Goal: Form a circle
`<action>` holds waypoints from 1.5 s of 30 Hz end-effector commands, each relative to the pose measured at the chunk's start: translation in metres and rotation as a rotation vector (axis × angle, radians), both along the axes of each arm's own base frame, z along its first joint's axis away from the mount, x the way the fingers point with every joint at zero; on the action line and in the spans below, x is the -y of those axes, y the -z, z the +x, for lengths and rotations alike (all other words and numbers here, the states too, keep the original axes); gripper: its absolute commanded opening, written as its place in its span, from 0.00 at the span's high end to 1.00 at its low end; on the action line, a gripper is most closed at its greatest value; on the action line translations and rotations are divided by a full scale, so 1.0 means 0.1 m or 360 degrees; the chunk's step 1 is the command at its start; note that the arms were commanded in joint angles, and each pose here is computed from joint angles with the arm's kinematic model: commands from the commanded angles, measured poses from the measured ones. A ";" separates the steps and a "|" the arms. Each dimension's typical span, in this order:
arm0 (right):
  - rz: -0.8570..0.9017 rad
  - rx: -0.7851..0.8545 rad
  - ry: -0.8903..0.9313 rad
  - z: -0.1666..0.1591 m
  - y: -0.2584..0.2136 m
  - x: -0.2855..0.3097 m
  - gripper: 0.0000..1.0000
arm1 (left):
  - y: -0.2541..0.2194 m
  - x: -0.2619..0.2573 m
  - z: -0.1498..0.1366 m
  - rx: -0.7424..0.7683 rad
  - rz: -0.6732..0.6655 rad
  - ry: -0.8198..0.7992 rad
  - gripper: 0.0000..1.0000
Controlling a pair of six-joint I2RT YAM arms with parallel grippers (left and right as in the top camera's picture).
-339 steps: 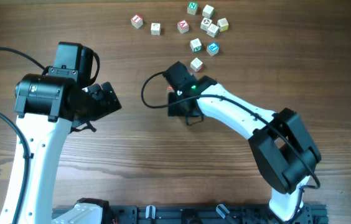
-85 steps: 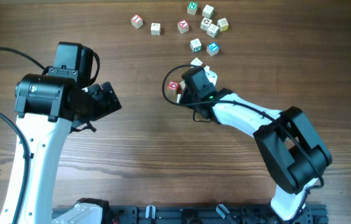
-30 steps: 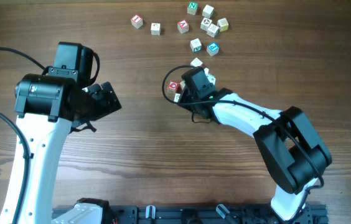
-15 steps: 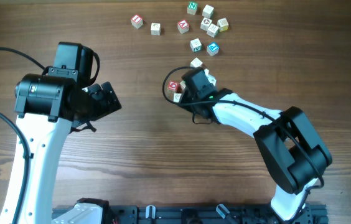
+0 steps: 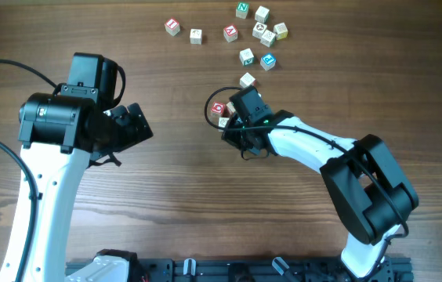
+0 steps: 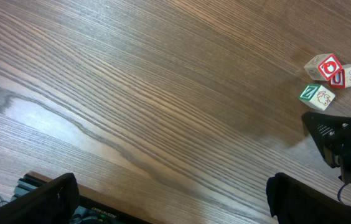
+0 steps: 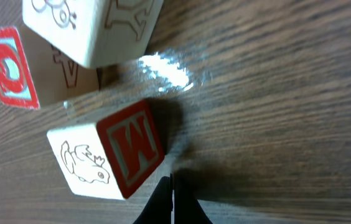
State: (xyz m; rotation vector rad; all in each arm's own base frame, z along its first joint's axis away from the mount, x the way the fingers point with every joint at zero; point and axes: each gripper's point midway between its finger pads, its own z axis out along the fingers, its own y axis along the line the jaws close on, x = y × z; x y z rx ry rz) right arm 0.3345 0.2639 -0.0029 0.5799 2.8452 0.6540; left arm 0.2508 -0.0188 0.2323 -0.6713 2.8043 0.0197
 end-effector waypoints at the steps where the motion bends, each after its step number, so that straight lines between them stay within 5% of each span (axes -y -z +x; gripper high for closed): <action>1: 0.0024 -0.0069 -0.0025 -0.12 0.08 -0.05 0.95 | -0.03 -0.03 0.00 0.0020 0.0017 -0.0032 0.00; 17: 0.0121 0.0120 -0.0160 0.05 -0.06 -0.23 0.96 | -0.03 -0.03 0.00 0.0020 0.0017 -0.0032 0.00; 25: 0.0052 -0.0027 -0.0207 -0.25 -0.10 -0.16 0.95 | -0.03 -0.03 0.00 0.0020 0.0017 -0.0032 0.00; 29: -0.0062 0.0304 -0.0228 -0.14 -0.64 -0.14 0.95 | -0.03 -0.03 0.00 0.0020 0.0017 -0.0032 0.00; 31: -0.0116 0.0488 -0.0234 -0.06 -0.86 -0.15 0.74 | -0.03 -0.03 0.00 0.0020 0.0017 -0.0032 0.00; 32: -0.0180 0.0588 -0.0284 0.00 -0.91 -0.15 0.53 | -0.03 -0.03 0.00 0.0020 0.0017 -0.0032 0.00; 34: -0.0265 0.0600 -0.0291 0.01 -0.81 -0.12 0.38 | -0.03 -0.03 0.00 0.0020 0.0017 -0.0032 0.00; 45: -0.0508 0.0720 -0.0349 0.30 -0.27 -0.12 0.28 | -0.03 -0.03 0.00 0.0020 0.0017 -0.0032 0.00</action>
